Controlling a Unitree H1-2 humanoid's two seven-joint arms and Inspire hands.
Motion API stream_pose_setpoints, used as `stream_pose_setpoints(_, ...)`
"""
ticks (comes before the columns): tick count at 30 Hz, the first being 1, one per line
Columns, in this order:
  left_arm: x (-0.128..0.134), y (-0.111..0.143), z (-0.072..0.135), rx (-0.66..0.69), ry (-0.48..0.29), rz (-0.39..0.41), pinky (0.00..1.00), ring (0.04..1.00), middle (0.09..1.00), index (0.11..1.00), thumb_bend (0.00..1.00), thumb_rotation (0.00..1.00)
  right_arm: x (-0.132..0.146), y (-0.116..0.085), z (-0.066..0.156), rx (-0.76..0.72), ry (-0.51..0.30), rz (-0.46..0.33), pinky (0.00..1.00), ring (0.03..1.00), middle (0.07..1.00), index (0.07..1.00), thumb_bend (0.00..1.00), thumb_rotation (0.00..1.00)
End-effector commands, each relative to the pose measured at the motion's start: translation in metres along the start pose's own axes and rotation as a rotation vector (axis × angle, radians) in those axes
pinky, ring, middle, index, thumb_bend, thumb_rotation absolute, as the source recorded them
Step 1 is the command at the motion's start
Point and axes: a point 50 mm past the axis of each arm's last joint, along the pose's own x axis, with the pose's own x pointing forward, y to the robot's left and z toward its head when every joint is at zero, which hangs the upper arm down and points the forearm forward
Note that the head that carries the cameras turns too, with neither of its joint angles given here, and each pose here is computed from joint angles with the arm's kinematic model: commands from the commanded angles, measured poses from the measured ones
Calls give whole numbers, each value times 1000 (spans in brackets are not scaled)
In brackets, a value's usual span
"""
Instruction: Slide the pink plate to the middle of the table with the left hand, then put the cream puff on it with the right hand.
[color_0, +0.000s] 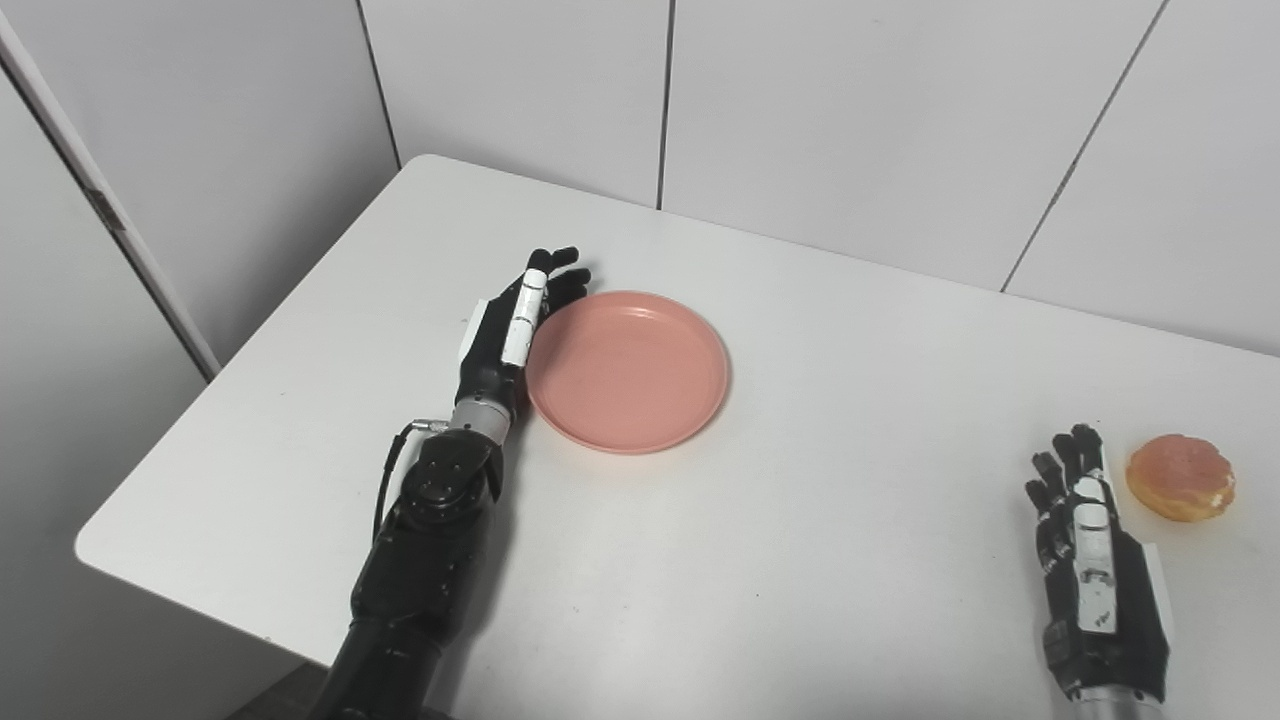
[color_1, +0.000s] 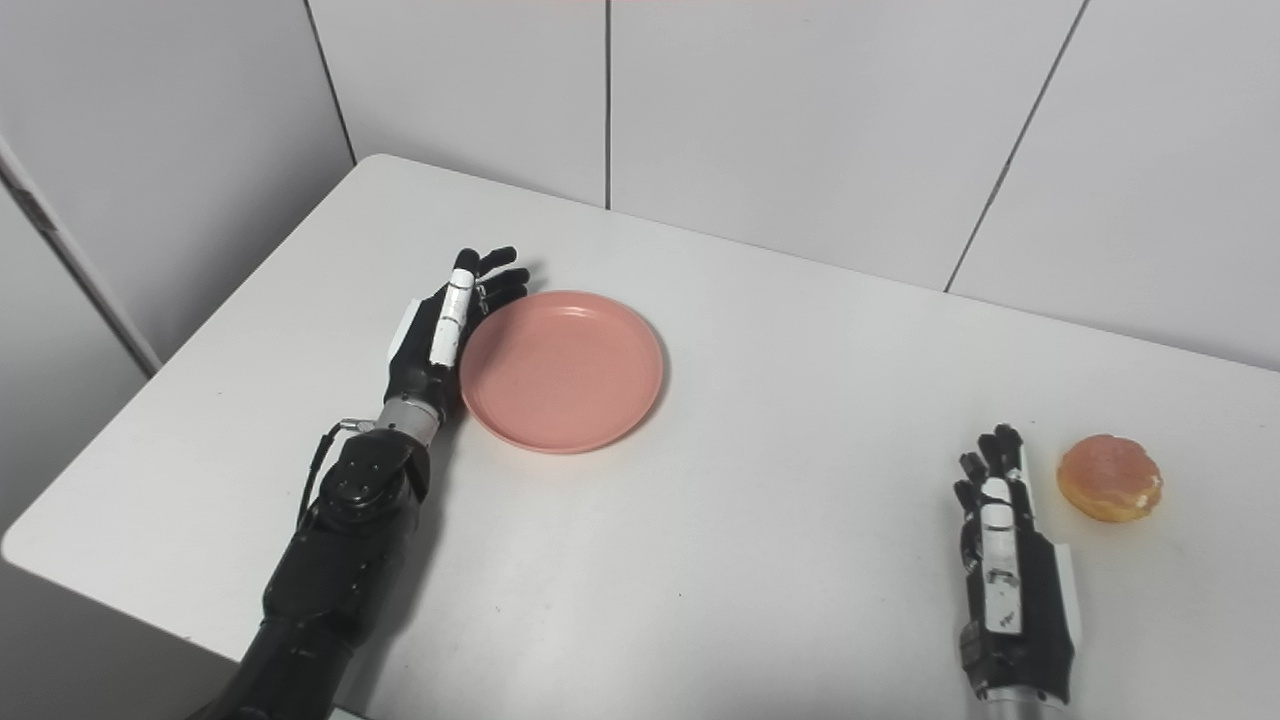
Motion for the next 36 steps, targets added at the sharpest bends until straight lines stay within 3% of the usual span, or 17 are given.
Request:
stream_pose_setpoints(1, -1, -14, 3, -16, -3, -53, 838, 805, 786, 774, 684, 1000, 8, 3, 12, 4, -70, 7, 1000, 984, 997, 990, 573, 881)
stream_pose_setpoints(9, -7, -25, 0, 6, 12, -117, 808, 783, 769, 769, 684, 1000, 11, 9, 11, -7, -70, 0, 1000, 972, 987, 976, 582, 848)
stream_pose_setpoints(18, -13, -28, 0, 13, 13, -199, 844, 811, 792, 788, 698, 1000, 9, 14, 15, -24, -78, -30, 964, 942, 951, 953, 529, 813)
stream_pose_setpoints(30, -24, -38, -10, 12, 2, -273, 841, 821, 806, 800, 694, 1000, 13, 29, 13, -18, -77, -51, 939, 918, 930, 930, 529, 773)
stream_pose_setpoints(36, -29, -41, -11, 3, 3, -288, 857, 839, 818, 807, 696, 1000, 16, 34, 11, -63, -76, -40, 937, 920, 931, 936, 556, 840)
